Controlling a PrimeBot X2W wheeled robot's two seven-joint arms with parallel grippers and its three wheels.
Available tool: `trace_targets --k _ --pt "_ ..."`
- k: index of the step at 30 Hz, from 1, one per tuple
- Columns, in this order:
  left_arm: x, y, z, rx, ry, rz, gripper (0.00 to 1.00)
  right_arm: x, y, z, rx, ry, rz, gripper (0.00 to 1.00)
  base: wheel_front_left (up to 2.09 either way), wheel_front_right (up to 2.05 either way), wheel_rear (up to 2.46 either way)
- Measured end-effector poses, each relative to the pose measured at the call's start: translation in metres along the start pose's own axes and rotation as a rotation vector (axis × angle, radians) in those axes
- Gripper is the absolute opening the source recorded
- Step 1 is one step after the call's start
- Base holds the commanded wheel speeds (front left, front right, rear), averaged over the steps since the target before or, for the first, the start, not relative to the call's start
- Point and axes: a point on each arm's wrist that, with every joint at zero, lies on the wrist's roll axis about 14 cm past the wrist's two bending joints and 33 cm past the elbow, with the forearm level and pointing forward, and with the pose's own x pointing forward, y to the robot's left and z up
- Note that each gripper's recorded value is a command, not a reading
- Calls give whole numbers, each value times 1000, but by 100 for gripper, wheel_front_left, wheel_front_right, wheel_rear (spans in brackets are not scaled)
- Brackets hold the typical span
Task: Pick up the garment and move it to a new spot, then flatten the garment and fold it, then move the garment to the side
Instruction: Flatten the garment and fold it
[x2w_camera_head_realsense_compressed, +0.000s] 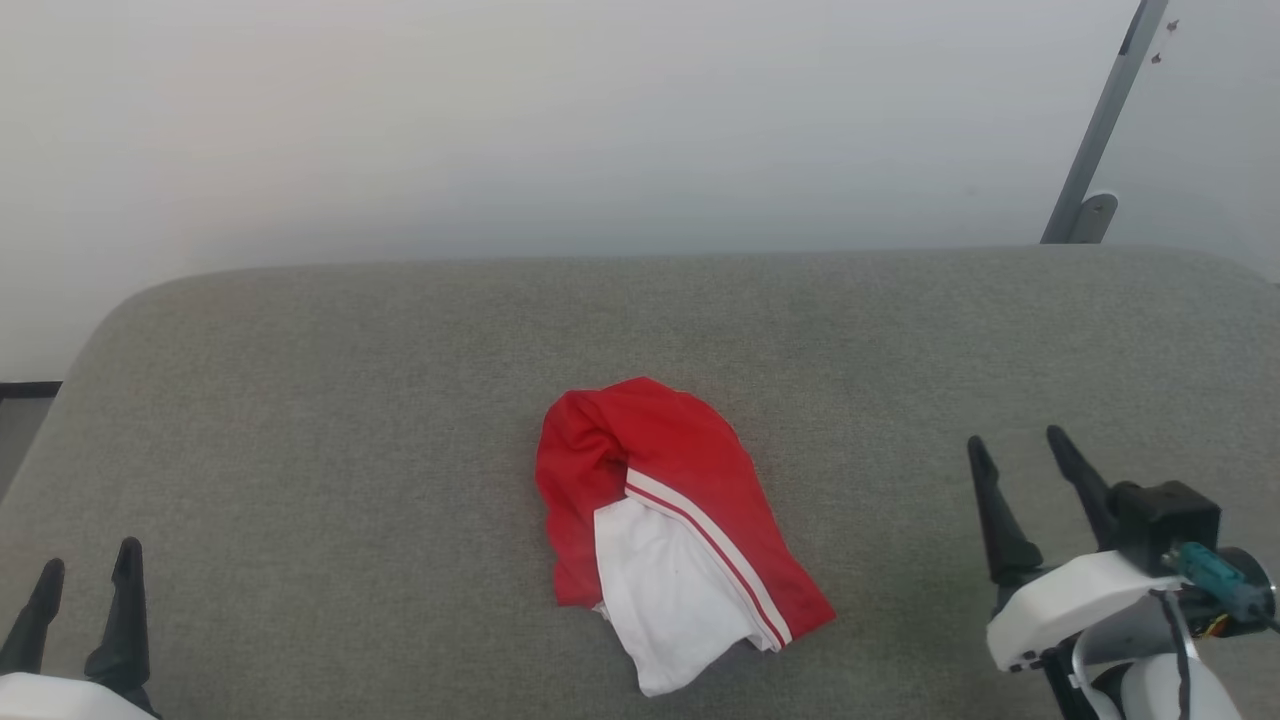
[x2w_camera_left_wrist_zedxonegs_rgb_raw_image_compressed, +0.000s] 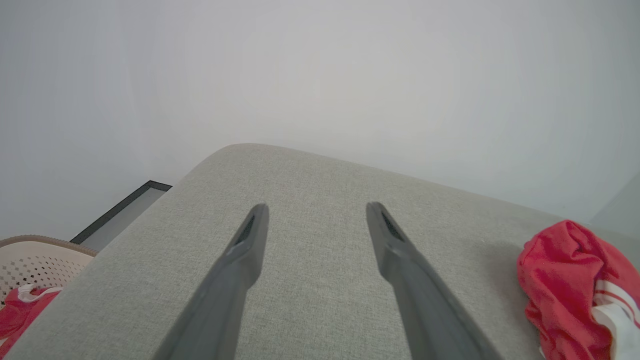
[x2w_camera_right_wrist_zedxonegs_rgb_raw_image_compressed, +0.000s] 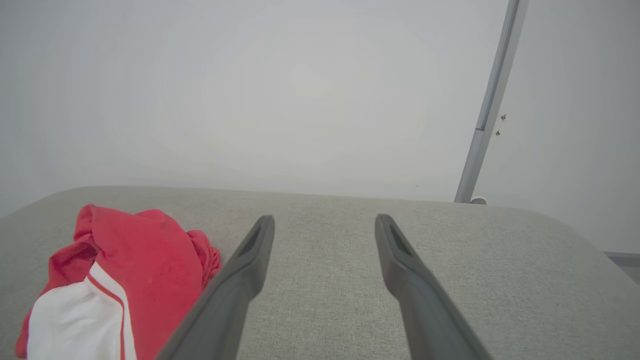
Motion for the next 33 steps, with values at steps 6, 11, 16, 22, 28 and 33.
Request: trace_targets --k 6,11,16,22,28,33 --pt "-1 2 -1 -6 -2 7 100 2 16 -8 12 36 48 100 0 0 0" --pt "-6 2 -4 -15 -1 14 100 7 50 -24 52 119 149 100 0 0 0" --pt "-13 5 -8 -19 6 26 100 4 95 -50 76 263 296 100 0 0 0" --pt "-18 9 -16 -30 24 49 100 -3 129 -79 60 441 434 100 0 0 0" --pt "-16 12 -23 -39 41 66 100 -8 145 -108 7 608 521 100 0 0 0" --pt "-16 17 -30 -50 56 90 100 -12 153 -135 -51 737 568 100 0 0 0"
